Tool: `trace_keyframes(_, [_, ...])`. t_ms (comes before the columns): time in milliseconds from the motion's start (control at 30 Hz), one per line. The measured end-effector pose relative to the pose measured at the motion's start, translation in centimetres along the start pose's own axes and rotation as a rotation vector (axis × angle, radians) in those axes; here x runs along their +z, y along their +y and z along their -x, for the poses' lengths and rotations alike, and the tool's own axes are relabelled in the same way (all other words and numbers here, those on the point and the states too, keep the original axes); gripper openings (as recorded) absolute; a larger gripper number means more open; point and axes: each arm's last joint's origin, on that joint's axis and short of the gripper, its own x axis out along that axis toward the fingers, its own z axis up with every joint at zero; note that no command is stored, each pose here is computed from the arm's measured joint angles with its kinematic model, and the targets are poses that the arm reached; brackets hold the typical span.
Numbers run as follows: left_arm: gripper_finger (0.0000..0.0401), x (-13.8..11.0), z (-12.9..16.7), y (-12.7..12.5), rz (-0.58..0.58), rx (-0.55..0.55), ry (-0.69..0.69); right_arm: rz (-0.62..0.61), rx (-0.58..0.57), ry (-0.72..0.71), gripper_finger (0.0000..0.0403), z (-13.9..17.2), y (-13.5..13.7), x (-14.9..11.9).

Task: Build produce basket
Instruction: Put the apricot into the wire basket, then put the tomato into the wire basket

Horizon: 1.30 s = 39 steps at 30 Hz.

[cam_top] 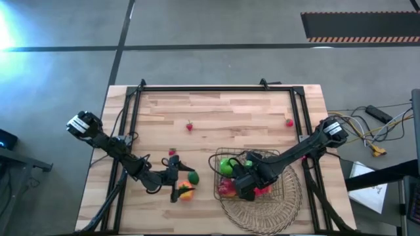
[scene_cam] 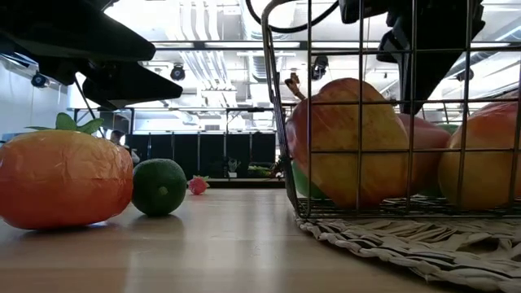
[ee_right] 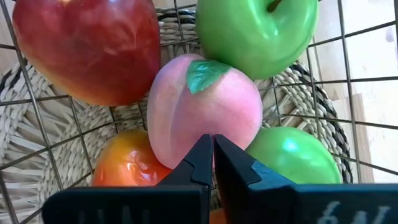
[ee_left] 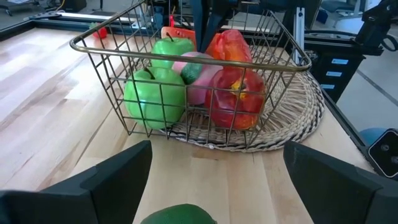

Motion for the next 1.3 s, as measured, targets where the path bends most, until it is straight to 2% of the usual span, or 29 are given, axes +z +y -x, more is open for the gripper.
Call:
trace_keyframes(167, [0.0348,0.0,0.0,0.0,0.001,0.000,0.000,0.013,-0.027,-0.072,0.0009,1.2,0.4,-0.2])
trace_keyframes(467, [0.0348,0.0,0.0,0.0,0.003,0.000,0.000,-0.006,-0.160,-0.316,0.0009,4.0,1.2,-1.6])
trace_keyframes(633, [0.0348,0.0,0.0,0.0,0.004,0.000,-0.001,0.015,-0.157,-0.330,0.0009,3.9,1.4,-1.5])
trace_keyframes(800, [0.0348,0.2,0.1,0.0,0.005,-0.002,-0.007,-0.048,-0.108,-0.352,0.0009,3.9,1.4,-0.8])
trace_keyframes(1000, [0.0348,1.7,1.5,0.5,-0.002,0.005,0.003,-0.149,-0.080,-0.358,0.0009,3.9,1.5,-0.8])
trace_keyframes(1200, [0.0348,3.6,3.9,1.1,-0.011,0.091,0.071,-0.099,-0.089,-0.356,0.0009,3.9,1.5,-0.8])
trace_keyframes(1300, [0.0348,4.3,5.1,1.4,-0.005,0.141,0.123,-0.127,-0.082,-0.358,0.0009,3.9,1.5,-0.8])
